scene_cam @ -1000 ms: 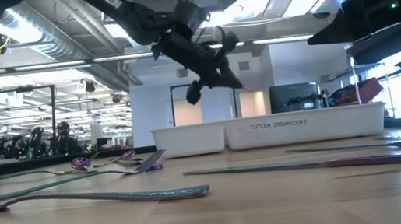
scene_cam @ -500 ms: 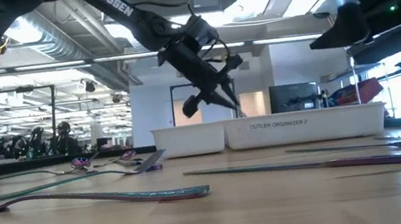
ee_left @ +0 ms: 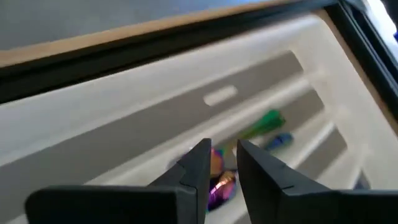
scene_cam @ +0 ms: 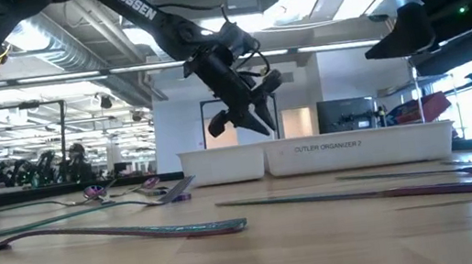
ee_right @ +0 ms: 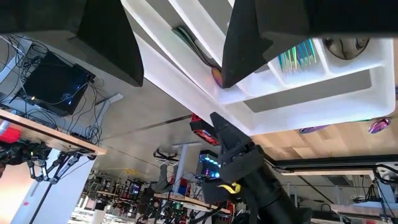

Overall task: Sort silverware
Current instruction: Put the blue fork into the tray organizer

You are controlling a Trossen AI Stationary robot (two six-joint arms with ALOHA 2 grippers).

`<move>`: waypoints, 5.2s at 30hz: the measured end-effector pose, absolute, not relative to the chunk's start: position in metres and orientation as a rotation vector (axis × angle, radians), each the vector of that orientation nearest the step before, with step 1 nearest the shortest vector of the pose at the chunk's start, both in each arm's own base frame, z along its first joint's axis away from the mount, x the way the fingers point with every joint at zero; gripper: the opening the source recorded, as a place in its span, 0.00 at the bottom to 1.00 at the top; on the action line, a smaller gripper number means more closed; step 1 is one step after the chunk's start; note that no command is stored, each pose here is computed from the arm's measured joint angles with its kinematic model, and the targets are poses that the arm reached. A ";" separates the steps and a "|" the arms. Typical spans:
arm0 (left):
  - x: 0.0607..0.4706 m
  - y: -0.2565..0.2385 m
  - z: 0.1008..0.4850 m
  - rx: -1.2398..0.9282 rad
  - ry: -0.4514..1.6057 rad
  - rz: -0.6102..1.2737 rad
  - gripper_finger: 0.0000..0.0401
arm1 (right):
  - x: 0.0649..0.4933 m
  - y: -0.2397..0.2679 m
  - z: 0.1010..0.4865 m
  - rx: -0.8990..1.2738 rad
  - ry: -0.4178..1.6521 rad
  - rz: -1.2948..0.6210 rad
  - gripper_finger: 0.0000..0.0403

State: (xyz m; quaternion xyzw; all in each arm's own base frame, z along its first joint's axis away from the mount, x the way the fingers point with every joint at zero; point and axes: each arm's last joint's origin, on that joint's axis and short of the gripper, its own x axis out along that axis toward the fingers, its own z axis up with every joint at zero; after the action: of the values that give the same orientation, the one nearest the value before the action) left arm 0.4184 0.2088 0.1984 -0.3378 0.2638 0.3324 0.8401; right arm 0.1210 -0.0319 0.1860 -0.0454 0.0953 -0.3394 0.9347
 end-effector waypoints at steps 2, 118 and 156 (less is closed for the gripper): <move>0.421 0.202 0.198 -0.628 0.596 0.642 0.16 | 0.121 -0.032 0.186 -0.093 0.195 -0.694 0.50; 0.355 -0.086 0.218 -0.666 0.364 0.764 0.00 | 0.211 0.077 0.235 -0.198 0.377 -0.624 0.43; 0.394 -0.001 0.275 -0.692 -0.302 0.846 0.00 | 0.273 0.005 0.240 0.494 0.041 -0.543 0.43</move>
State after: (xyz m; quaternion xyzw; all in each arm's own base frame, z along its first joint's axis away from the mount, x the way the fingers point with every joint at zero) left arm 0.3941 -0.0006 0.2751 -0.3279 -0.1430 0.4009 0.8434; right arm 0.2733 0.0052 0.2402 0.2413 0.0200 -0.2655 0.9332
